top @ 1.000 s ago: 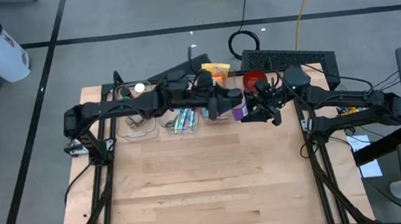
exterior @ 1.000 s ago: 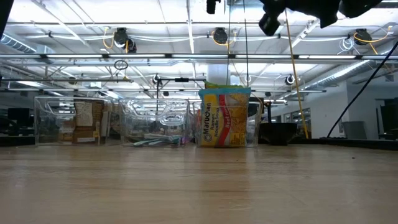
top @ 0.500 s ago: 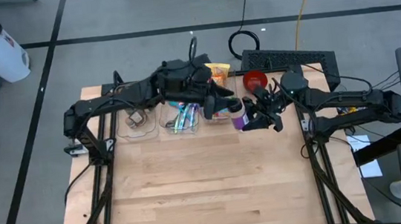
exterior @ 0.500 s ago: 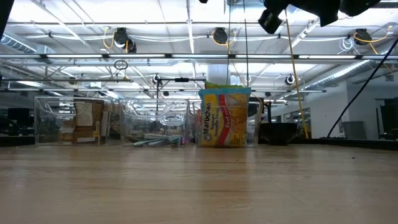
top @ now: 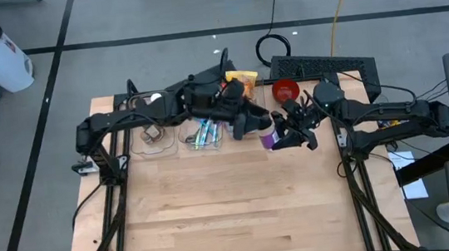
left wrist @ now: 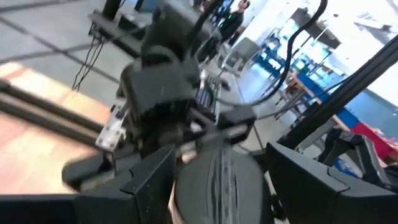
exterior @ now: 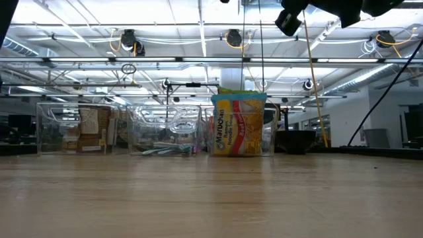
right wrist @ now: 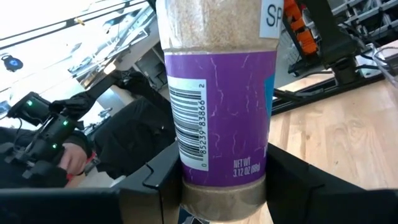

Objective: Pick & Place Food Item
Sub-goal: Put the purple spice bottle into the left transparent bin, then return to Home Position

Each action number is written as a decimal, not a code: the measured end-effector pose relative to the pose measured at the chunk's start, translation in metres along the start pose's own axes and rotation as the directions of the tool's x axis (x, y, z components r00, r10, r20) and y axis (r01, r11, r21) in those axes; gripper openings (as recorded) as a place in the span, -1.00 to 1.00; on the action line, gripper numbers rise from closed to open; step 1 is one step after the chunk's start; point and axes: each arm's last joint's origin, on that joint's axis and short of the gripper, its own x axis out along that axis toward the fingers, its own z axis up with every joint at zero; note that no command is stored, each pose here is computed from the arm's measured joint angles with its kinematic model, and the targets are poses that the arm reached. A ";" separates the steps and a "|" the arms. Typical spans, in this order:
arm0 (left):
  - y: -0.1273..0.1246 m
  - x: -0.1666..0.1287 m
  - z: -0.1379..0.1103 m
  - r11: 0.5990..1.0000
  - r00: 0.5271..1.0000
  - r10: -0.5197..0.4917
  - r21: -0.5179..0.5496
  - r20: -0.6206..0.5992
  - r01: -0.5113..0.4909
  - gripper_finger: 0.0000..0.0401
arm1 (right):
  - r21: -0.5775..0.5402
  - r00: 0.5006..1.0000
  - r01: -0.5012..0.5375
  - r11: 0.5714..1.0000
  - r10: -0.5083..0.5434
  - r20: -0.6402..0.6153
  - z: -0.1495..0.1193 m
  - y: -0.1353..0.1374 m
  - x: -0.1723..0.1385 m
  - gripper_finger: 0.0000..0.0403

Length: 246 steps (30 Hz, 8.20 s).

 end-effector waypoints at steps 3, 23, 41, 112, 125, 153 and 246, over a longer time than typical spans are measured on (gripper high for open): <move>0.001 0.000 -0.004 1.000 0.999 0.023 -0.015 -0.043 -0.023 0.26 | 0.000 1.000 0.003 1.000 -0.003 0.003 0.000 0.000 0.000 -0.19; 0.002 0.000 -0.004 0.995 0.997 0.082 0.049 -0.014 -0.081 0.03 | 0.008 1.000 0.006 1.000 -0.006 0.001 0.000 0.000 0.000 -0.08; -0.029 -0.054 0.015 0.979 0.985 0.171 0.110 0.025 -0.173 0.03 | -0.001 0.984 -0.072 0.997 0.071 0.165 0.030 0.002 -0.026 0.35; 0.054 -0.183 -0.150 -0.220 -0.050 0.904 -0.361 -0.424 -0.906 0.03 | 0.049 0.971 0.142 0.989 -0.149 0.189 0.022 -0.014 -0.026 0.32; 0.079 -0.181 -0.175 -0.241 -0.038 0.876 -0.370 -0.480 -0.897 0.03 | 0.045 0.959 0.194 0.980 -0.199 0.200 0.016 -0.011 -0.016 0.32; 0.113 -0.154 -0.192 -0.255 -0.066 0.829 -0.271 -0.555 -0.928 0.03 | 0.051 0.954 0.219 0.974 -0.225 0.197 0.013 -0.011 -0.012 0.32; 0.057 -0.291 -0.236 0.885 0.783 0.194 0.238 0.592 -0.399 -0.85 | 0.035 0.650 0.637 0.770 -0.560 0.514 0.012 0.013 -0.090 0.32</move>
